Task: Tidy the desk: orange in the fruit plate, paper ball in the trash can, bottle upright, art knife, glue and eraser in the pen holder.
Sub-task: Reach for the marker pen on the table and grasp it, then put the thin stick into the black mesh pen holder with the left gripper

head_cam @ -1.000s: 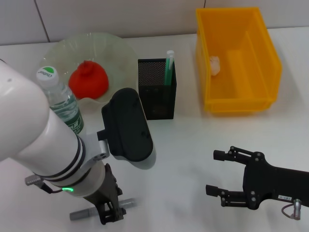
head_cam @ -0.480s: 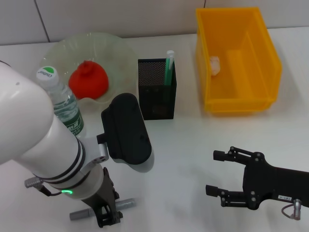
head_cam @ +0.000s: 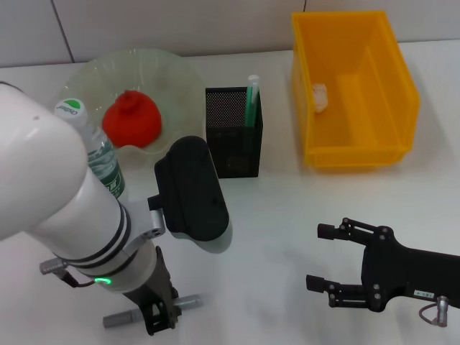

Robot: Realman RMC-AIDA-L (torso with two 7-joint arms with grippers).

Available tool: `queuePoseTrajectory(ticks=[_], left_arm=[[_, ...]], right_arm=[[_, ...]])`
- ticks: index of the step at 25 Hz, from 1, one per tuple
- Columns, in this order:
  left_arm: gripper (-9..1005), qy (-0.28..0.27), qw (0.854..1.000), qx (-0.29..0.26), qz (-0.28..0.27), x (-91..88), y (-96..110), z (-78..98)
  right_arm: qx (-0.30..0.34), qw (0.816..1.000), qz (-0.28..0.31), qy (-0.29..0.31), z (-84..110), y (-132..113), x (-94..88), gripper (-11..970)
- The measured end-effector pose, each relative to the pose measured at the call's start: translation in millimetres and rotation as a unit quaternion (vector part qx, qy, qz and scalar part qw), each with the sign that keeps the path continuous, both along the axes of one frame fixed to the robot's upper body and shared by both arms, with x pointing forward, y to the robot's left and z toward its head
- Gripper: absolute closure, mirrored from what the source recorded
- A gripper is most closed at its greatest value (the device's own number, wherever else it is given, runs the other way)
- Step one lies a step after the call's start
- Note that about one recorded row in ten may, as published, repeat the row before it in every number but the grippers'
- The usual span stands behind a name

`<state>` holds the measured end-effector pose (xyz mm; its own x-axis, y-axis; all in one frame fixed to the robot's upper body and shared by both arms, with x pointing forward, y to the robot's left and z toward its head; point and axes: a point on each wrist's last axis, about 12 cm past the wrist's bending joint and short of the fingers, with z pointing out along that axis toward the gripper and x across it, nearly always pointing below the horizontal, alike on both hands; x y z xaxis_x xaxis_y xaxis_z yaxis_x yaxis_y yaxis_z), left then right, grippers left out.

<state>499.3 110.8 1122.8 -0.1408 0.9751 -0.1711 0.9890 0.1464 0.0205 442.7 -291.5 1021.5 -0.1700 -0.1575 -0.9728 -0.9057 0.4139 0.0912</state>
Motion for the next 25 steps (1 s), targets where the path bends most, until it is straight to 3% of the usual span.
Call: queuePoseTrajectory(ticks=[7,12,15,16,18,19,20,22,23,24,25], left_arm=[[831,-0.002,1.000,-0.006,-0.005,0.7,-4,2.7],[850,-0.003,1.000,-0.011,-0.006,0.5,-5,4.7],[850,-0.011,0.999,-0.032,-0.011,-1.9,-8,15.8],[850,-0.017,0.999,-0.041,-0.013,-2.7,-9,22.4],[849,-0.048,0.994,-0.092,-0.014,-5.5,-10,52.0],[849,-0.048,0.994,-0.092,-0.014,-5.5,-10,52.0],[849,-0.067,0.988,-0.134,-0.022,-9.7,-14,69.7],[849,-0.083,0.981,-0.172,-0.031,-13.1,-17,81.5],[849,-0.115,0.964,-0.238,-0.036,-14.7,-21,95.8],[850,-0.115,0.964,-0.238,-0.036,-14.7,-21,95.8],[850,-0.135,0.951,-0.277,-0.033,-12.8,-23,102.3]], right_arm=[[0.003,1.000,-0.003,0.007,-0.3,-1,-1.5,126],[0.006,1.000,-0.008,0.006,0.2,-2,-2.1,126],[0.009,1.000,-0.015,0.006,0.6,-5,-3.5,126],[0.009,1.000,-0.016,0.008,0.6,-6,-3.7,126],[0.011,1.000,-0.021,0.012,0.7,-8,-4.4,126],[0.011,1.000,-0.021,0.012,0.7,-8,-4.4,126],[0.012,1.000,-0.024,0.013,0.8,-9,-4.6,126],[0.014,0.999,-0.032,0.013,1.2,-11,-5.0,126],[0.018,0.999,-0.039,0.012,1.8,-12,-4.9,126],[0.018,0.999,-0.039,0.012,1.8,-12,-4.9,126],[0.018,0.999,-0.041,0.011,1.9,-13,-4.8,126]])
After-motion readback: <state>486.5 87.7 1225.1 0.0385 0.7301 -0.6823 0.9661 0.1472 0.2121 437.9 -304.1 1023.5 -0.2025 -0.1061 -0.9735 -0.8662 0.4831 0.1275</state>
